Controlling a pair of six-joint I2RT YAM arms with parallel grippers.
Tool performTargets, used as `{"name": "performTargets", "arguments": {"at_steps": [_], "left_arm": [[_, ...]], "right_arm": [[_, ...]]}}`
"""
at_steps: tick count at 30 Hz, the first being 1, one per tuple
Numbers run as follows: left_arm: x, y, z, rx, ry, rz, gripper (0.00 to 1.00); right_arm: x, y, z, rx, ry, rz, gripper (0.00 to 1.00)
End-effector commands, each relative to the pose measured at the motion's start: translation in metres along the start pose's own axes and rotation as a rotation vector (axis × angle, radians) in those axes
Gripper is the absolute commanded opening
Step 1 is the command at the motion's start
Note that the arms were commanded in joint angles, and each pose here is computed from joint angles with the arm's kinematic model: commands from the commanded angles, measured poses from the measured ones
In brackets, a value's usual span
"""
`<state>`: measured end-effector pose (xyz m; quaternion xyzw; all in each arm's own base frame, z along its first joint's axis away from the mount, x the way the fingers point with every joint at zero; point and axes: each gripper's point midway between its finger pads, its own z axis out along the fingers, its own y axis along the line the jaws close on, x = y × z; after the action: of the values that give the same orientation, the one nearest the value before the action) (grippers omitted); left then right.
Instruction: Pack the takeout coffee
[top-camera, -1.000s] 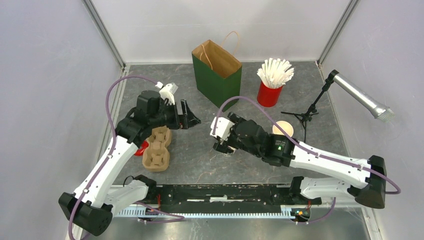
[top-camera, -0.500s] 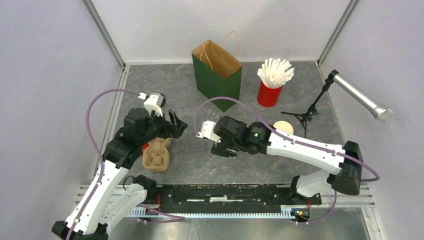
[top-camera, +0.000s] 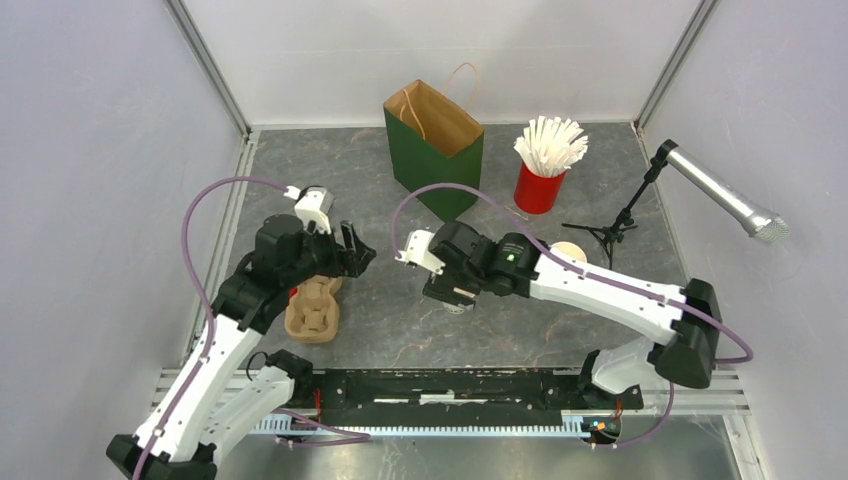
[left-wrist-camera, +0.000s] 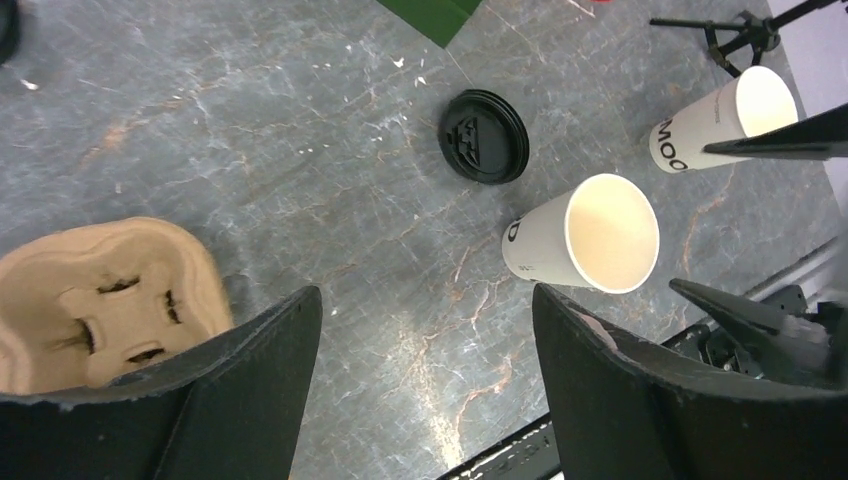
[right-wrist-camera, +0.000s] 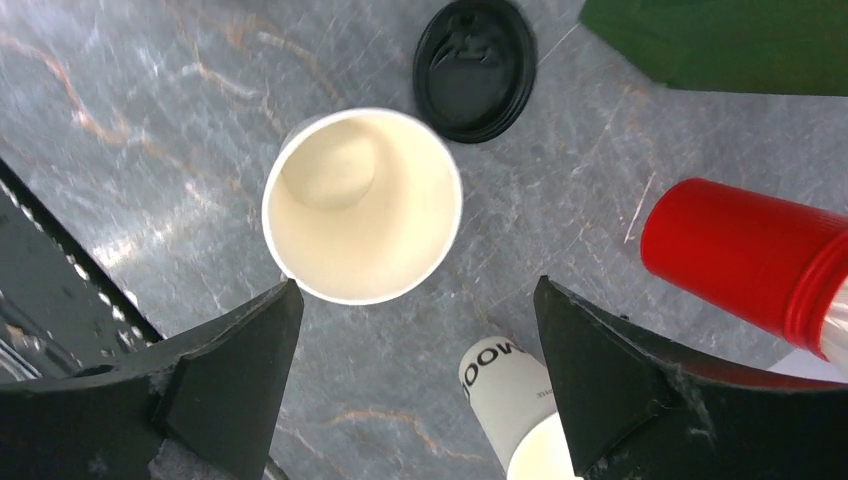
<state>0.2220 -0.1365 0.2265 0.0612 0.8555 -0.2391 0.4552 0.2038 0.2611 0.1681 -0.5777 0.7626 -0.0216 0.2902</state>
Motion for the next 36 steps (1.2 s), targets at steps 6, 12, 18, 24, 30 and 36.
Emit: {"name": "performTargets", "arguments": {"at_steps": [6, 12, 18, 24, 30, 36], "left_arm": [[-0.008, -0.020, 0.068, 0.055, 0.172, -0.108, 0.70], [0.009, -0.031, 0.139, 0.043, 0.214, -0.177, 0.62], [0.034, -0.045, 0.195, 0.031, 0.233, -0.186, 0.61], [0.059, -0.052, 0.234, 0.015, 0.267, -0.186, 0.57], [0.077, -0.039, 0.251, -0.061, 0.285, -0.173, 0.51], [0.094, -0.025, 0.257, -0.126, 0.315, -0.154, 0.47]], "right_arm": [[-0.049, -0.029, -0.074, 0.085, -0.514, 0.266, 0.93], [-0.063, -0.028, -0.134, 0.048, -0.871, 0.308, 0.97], [-0.052, -0.037, -0.179, 0.106, -1.079, 0.317, 0.98], [-0.038, -0.041, -0.197, 0.143, -1.130, 0.318, 0.98], [-0.029, -0.041, -0.202, 0.157, -1.136, 0.300, 0.98], [-0.026, -0.038, -0.197, 0.154, -1.117, 0.280, 0.98]]}}
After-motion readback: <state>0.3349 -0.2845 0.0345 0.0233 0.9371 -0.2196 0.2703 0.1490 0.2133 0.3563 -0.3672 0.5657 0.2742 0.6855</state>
